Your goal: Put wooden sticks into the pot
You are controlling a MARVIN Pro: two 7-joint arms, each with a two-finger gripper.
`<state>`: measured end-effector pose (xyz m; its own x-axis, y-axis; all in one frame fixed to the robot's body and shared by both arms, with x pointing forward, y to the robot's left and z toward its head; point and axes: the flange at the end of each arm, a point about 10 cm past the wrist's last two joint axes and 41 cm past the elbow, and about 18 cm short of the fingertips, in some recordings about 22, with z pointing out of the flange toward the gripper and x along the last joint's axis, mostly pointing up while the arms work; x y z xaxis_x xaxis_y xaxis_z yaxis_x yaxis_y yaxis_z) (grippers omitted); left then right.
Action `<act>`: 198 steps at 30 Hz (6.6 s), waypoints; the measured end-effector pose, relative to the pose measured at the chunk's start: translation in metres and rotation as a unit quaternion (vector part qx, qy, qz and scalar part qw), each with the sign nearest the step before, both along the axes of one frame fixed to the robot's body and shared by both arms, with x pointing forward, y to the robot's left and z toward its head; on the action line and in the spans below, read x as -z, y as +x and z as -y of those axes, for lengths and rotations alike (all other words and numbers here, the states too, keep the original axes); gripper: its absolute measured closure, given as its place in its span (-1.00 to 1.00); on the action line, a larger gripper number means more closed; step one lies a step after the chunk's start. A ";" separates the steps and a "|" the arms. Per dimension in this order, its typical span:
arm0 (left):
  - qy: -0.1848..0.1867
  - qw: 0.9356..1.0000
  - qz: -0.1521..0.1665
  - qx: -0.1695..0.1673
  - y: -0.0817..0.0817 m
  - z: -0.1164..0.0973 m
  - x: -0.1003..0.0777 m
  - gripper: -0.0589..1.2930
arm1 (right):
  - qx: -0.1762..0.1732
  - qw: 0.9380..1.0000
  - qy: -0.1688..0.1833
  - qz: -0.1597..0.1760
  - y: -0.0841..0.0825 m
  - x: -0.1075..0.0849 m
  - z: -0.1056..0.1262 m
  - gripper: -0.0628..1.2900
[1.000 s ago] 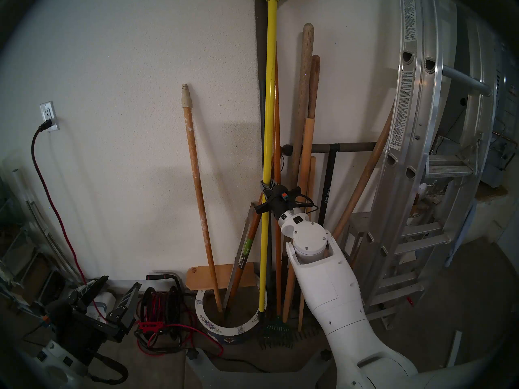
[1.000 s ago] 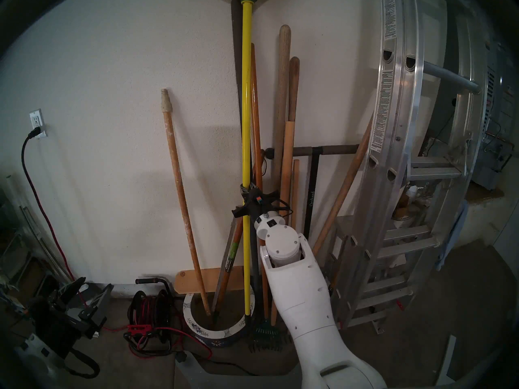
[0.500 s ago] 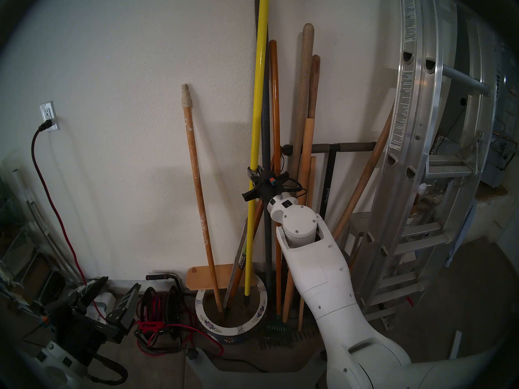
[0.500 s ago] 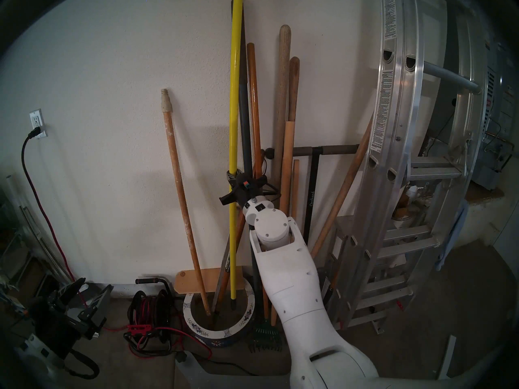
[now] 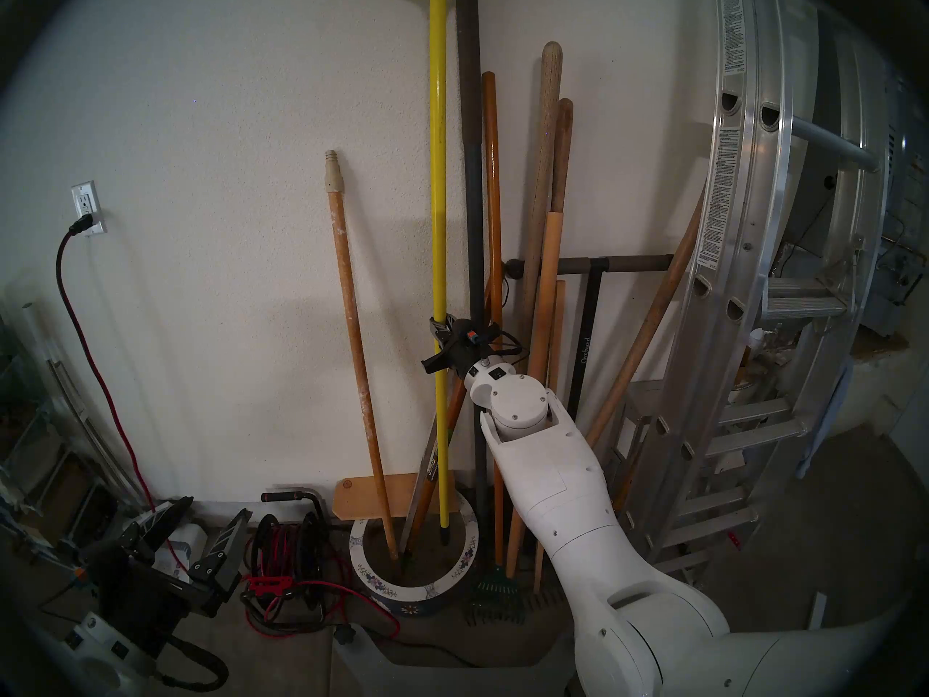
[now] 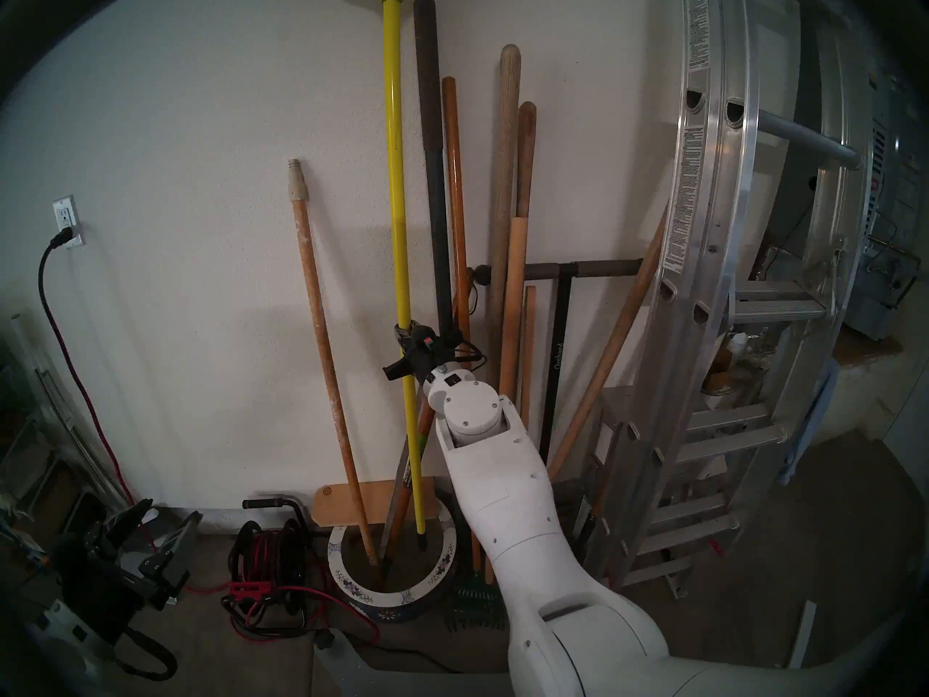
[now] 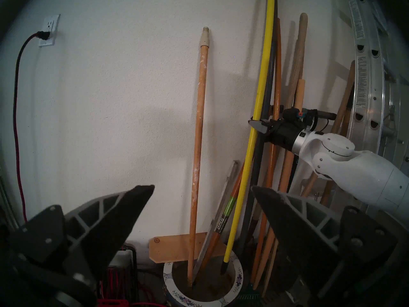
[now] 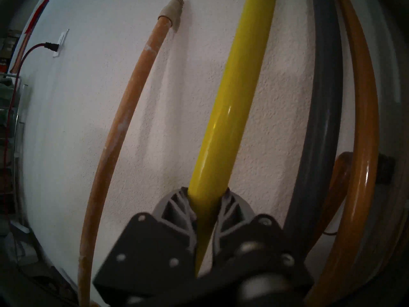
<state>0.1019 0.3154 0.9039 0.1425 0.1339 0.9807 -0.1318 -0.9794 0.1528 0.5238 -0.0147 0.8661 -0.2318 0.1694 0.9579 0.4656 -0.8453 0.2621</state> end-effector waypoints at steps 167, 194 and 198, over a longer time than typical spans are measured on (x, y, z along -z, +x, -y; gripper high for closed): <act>0.002 1.000 -0.006 0.002 -0.006 0.001 0.002 -0.97 | 0.164 0.982 -0.032 -0.082 -0.045 0.177 0.169 -0.90; 0.002 1.000 -0.006 0.002 -0.006 0.001 0.002 -0.97 | 0.170 0.982 -0.022 -0.079 -0.021 0.181 0.167 0.66; 0.002 1.000 -0.006 0.002 -0.006 0.001 0.002 -0.97 | 0.173 0.982 -0.016 -0.072 -0.023 0.182 0.166 0.66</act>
